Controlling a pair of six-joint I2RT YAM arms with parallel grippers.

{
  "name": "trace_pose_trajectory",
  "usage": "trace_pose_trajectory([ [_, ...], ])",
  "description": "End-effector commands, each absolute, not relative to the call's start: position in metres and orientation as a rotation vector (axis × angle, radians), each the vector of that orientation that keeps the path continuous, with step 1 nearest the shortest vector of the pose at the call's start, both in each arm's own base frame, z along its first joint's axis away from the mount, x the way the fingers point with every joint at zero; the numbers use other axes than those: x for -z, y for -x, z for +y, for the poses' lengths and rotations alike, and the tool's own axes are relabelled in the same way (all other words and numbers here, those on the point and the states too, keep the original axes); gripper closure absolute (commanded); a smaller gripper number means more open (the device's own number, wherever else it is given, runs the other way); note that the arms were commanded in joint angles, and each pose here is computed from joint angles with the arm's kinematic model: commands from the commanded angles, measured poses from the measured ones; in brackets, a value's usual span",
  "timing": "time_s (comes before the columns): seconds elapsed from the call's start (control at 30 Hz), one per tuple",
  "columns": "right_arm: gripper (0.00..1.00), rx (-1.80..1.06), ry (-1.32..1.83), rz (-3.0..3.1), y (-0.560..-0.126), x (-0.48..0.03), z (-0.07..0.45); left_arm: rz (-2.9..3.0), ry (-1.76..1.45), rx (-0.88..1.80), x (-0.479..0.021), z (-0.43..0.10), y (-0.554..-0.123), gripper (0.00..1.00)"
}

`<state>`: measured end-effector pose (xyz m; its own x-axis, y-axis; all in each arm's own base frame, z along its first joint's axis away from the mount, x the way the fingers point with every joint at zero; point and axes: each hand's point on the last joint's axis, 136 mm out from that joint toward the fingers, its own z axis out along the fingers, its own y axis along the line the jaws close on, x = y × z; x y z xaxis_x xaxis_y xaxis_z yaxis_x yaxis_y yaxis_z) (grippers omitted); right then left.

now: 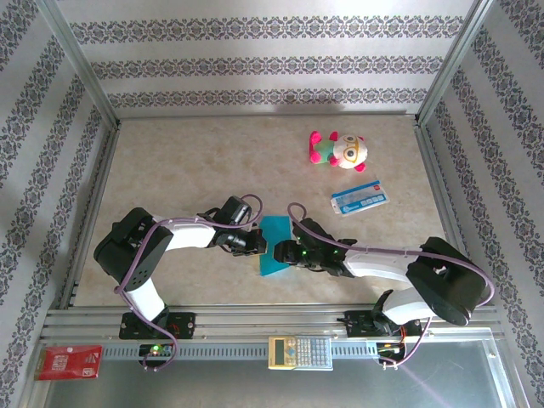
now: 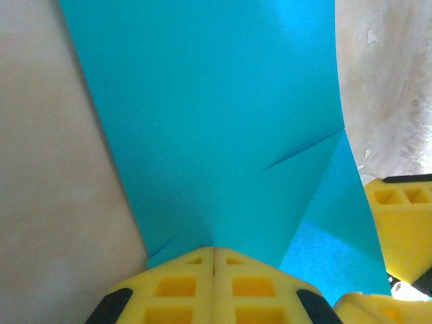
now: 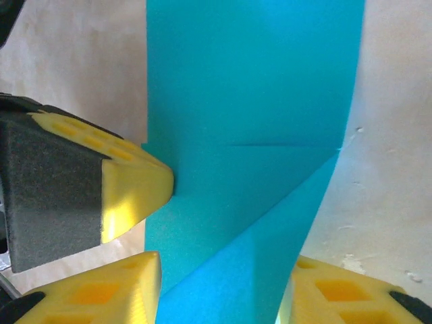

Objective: Fold a paper plane with a square sheet of paper (pick it up from the middle)
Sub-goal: Turn over the paper at the center of the table.

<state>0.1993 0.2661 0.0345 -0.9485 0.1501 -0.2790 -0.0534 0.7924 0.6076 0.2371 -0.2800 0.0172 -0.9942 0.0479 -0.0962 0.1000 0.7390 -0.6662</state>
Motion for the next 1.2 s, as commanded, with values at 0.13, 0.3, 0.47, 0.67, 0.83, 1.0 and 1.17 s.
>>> trace_pose_trajectory([
  [0.13, 0.57, -0.999, -0.185, 2.665, -0.187, -0.032, 0.257, 2.909, -0.125, 1.036, -0.003, -0.271, -0.229, 1.00],
  [0.3, 0.62, -1.040, -0.275, 2.642, -0.177, -0.026, 0.251, 2.915, -0.121, 1.022, -0.001, -0.269, -0.228, 1.00],
  [0.47, 0.66, -1.064, -0.305, 2.611, -0.172, -0.027, 0.252, 2.909, -0.129, 1.027, -0.002, -0.271, -0.230, 1.00],
  [0.67, 0.70, -1.060, -0.326, 2.598, -0.166, -0.026, 0.249, 2.910, -0.132, 1.024, -0.004, -0.271, -0.230, 1.00],
  [0.83, 0.76, -1.047, -0.341, 2.583, -0.162, -0.025, 0.246, 2.917, -0.131, 1.018, -0.002, -0.270, -0.229, 1.00],
  [1.0, 0.85, -1.042, -0.335, 2.582, -0.161, -0.025, 0.247, 2.916, -0.122, 1.018, -0.002, -0.270, -0.229, 1.00],
  [1.17, 0.95, -1.028, -0.330, 2.570, -0.164, -0.026, 0.247, 2.892, -0.117, 1.054, -0.010, -0.275, -0.233, 0.98],
])
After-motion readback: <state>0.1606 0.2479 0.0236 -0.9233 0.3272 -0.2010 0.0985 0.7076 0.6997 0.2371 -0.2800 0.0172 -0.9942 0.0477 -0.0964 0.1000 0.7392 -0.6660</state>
